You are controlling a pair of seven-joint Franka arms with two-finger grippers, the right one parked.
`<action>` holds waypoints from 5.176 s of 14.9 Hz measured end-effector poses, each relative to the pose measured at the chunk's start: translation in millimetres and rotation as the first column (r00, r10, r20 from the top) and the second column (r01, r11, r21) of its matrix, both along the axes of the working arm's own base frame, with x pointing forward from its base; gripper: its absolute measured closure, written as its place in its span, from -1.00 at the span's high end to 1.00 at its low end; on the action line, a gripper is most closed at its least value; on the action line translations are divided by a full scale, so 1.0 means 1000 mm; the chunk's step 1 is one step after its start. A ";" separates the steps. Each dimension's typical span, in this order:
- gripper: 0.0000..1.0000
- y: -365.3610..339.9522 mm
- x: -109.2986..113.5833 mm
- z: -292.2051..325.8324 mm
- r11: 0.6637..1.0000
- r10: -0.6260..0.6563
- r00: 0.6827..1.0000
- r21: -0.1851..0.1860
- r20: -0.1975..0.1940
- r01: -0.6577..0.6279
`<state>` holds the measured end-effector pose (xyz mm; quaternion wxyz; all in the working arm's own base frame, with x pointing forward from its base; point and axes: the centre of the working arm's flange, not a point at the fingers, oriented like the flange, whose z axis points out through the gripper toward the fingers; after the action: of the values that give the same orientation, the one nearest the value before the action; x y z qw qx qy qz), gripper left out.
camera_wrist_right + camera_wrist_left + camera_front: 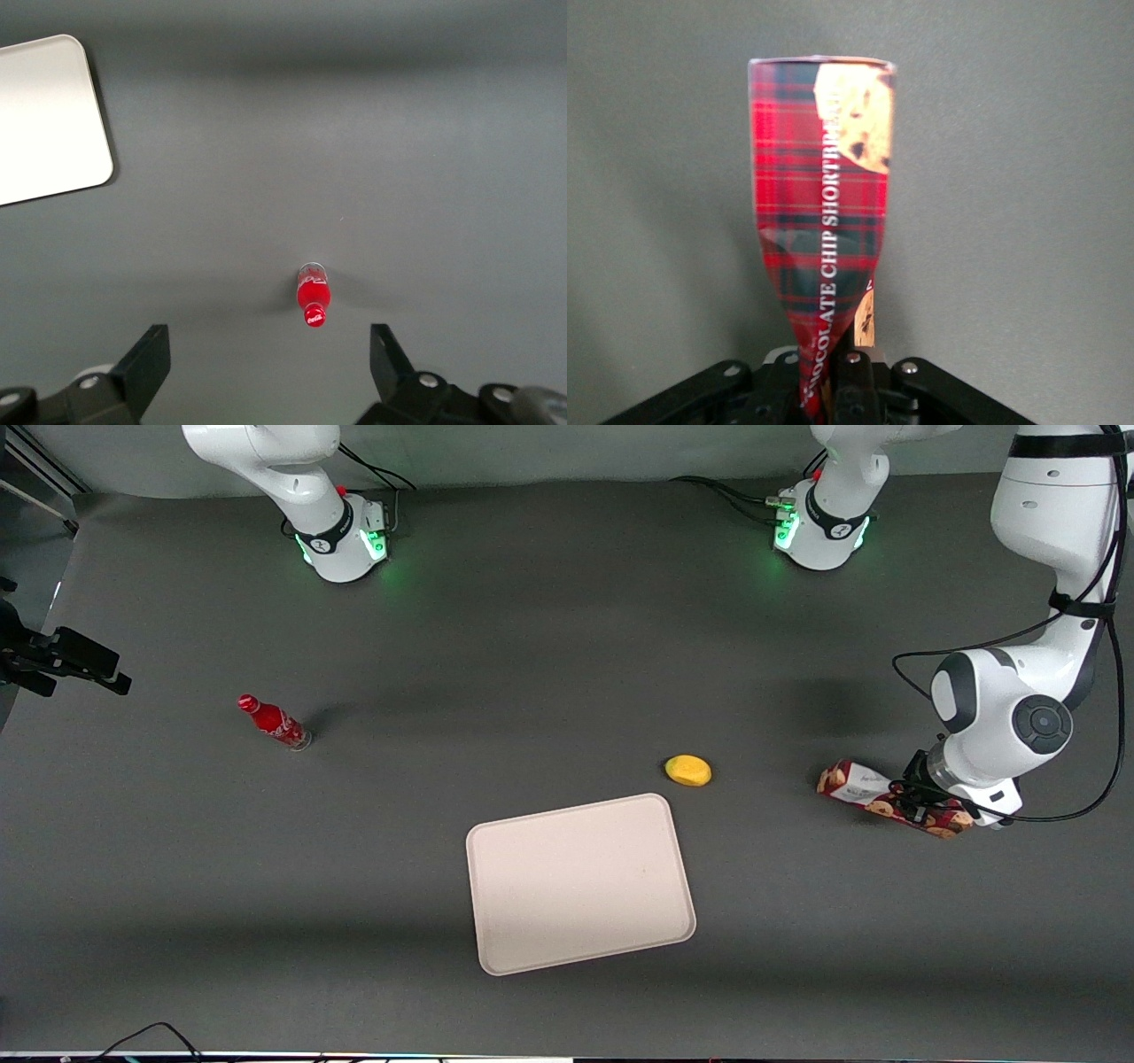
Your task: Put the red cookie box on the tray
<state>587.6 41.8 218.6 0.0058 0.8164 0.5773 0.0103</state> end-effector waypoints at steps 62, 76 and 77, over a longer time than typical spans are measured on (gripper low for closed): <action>1.00 -0.245 0.073 0.279 0.668 -0.744 0.660 -0.121 -0.105 0.734; 1.00 0.002 -0.093 0.440 0.372 -0.926 0.353 -0.174 -0.131 0.912; 1.00 -0.002 -0.104 0.438 0.365 -0.929 0.348 -0.154 -0.125 0.918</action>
<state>483.4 39.5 656.1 -0.0218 0.9957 0.0150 -0.0890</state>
